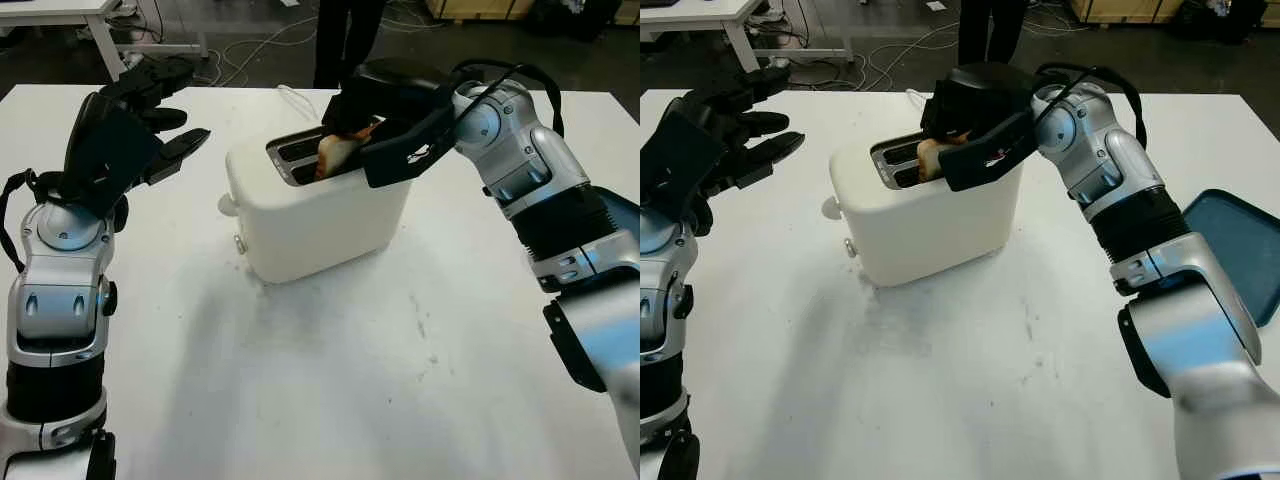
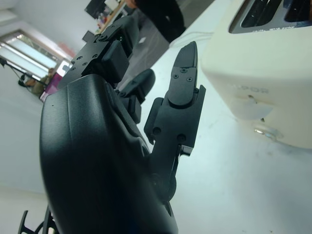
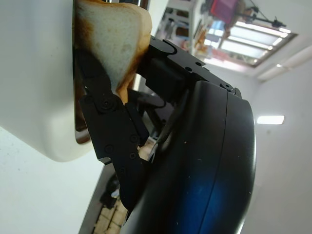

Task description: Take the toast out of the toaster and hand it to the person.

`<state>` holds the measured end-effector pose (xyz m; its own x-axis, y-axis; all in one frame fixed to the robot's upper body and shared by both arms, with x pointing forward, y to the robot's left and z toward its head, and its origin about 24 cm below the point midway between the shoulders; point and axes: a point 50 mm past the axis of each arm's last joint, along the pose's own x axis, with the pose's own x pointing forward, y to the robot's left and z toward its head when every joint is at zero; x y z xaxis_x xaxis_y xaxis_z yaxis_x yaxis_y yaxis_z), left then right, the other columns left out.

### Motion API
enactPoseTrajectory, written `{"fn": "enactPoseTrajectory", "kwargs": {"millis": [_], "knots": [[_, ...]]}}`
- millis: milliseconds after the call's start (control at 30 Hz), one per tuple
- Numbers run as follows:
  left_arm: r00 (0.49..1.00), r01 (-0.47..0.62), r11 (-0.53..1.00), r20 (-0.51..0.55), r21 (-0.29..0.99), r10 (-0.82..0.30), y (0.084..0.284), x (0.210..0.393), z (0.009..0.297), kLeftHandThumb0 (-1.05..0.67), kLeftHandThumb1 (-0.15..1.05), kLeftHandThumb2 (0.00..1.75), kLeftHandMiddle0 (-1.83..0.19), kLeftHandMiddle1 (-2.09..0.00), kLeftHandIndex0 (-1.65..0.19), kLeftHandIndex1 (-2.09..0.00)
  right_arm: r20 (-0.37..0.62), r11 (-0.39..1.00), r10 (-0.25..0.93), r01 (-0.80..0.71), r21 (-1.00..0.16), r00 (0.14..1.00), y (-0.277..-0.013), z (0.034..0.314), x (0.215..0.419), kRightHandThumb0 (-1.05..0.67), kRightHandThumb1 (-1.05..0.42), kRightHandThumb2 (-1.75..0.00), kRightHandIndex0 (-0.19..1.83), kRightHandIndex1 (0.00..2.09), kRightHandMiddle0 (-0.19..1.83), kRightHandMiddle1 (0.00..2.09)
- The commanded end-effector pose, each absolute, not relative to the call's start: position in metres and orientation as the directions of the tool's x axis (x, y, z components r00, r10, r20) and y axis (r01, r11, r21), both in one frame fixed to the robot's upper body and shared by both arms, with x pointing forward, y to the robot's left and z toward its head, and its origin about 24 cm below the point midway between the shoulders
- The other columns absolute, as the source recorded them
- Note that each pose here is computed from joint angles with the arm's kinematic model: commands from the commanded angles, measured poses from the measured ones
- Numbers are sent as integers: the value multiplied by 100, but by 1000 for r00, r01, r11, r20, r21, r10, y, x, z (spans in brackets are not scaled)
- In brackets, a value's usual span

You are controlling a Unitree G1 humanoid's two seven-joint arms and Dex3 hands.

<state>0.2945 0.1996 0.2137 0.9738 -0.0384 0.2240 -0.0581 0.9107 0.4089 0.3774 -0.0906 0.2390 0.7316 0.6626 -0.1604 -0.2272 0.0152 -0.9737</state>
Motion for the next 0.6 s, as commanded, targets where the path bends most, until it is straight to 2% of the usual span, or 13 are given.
{"fn": "enactPoseTrajectory", "kwargs": {"millis": [0, 133, 167, 267, 367, 433, 567], "knots": [[970, -78, 905, 240, 419, -28, 201, 293, 215, -22, 92, 10, -30, -70, -50, -13, -277, -58, 657, -320, -946, 701, -91, 214, 377, -33, -71, 0, 88, 126, 94, 93], [971, -79, 904, 239, 420, -26, 201, 293, 216, -23, 92, 10, -30, -69, -50, -13, -255, -81, 671, -274, -958, 697, -92, 212, 375, -46, -73, -1, 90, 168, 74, 162], [971, -78, 905, 239, 418, -26, 201, 293, 216, -23, 92, 10, -30, -69, -50, -13, -248, -93, 670, -253, -963, 700, -92, 212, 375, -49, -76, -2, 94, 171, 74, 168], [971, -76, 905, 238, 418, -29, 201, 293, 216, -22, 92, 10, -30, -69, -50, -13, -227, -115, 675, -204, -972, 702, -92, 214, 375, -54, -88, -8, 100, 174, 75, 174], [970, -71, 909, 239, 412, -33, 201, 293, 216, -22, 92, 11, -29, -69, -50, -12, -215, -118, 683, -185, -976, 698, -93, 215, 375, -54, -92, -35, 101, 174, 76, 174], [970, -70, 909, 241, 411, -34, 201, 293, 215, -22, 92, 11, -29, -70, -50, -12, -205, -127, 689, -163, -979, 696, -94, 216, 375, -52, -92, -45, 102, 175, 78, 175], [969, -74, 907, 244, 414, -32, 201, 293, 215, -22, 92, 11, -29, -70, -50, -12, -195, -153, 698, -122, -981, 690, -95, 219, 375, -47, -92, -49, 96, 172, 80, 168]]}}
